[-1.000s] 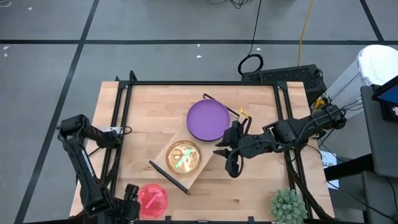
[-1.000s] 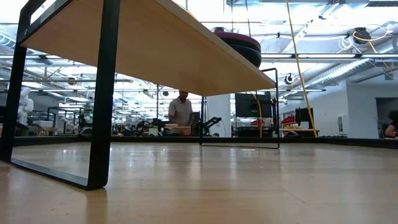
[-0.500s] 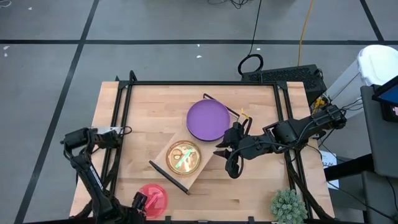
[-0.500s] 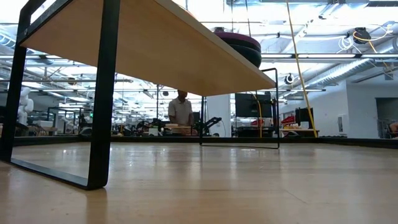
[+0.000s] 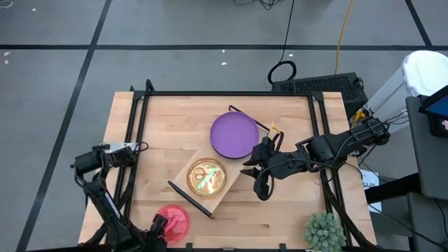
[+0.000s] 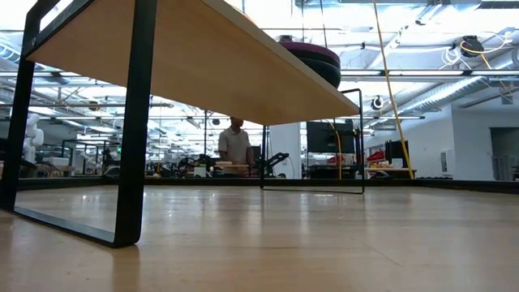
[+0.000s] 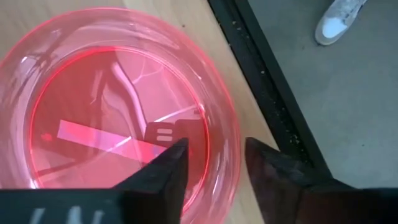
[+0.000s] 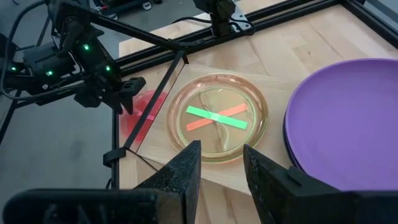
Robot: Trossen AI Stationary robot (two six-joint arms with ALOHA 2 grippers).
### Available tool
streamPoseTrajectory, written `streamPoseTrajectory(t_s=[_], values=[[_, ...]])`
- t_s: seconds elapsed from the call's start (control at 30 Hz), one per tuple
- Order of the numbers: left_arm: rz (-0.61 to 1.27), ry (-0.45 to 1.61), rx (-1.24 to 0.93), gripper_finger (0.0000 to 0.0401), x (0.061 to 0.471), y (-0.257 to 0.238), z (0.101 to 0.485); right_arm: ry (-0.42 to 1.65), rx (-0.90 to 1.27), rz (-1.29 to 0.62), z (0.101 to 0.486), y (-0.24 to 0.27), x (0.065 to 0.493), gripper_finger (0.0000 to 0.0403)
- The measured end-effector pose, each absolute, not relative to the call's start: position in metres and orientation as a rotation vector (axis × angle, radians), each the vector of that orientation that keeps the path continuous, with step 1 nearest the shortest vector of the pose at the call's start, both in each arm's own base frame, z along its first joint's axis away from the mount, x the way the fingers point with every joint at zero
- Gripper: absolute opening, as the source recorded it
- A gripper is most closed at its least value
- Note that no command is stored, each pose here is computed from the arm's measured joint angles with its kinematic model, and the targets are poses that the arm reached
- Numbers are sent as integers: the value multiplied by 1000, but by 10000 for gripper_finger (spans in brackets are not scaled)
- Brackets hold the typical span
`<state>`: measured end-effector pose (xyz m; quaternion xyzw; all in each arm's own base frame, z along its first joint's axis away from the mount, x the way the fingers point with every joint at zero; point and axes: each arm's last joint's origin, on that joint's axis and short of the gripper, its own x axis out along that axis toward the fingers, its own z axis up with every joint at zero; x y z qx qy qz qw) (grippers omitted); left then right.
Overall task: Place and stack plates onto a shelf
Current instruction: Stack the pink plate on top of the green plate on the shelf
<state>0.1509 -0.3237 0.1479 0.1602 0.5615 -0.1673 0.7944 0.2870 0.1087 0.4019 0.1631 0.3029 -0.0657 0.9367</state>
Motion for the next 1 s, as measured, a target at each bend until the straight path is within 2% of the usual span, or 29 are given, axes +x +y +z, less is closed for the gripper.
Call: streamPoseTrajectory(t_s=[0.1,0.4,0.8,1.0], values=[[-364,1203,342,135,151,-324,148,619,334,-135,402,109,287,105],[-394,1196,388,94,151,-324,148,617,332,-143,402,106,288,105],[-396,1185,384,9,152,-325,148,617,329,-143,402,106,288,105],[-386,1188,371,4,152,-325,150,618,329,-142,402,106,288,105]])
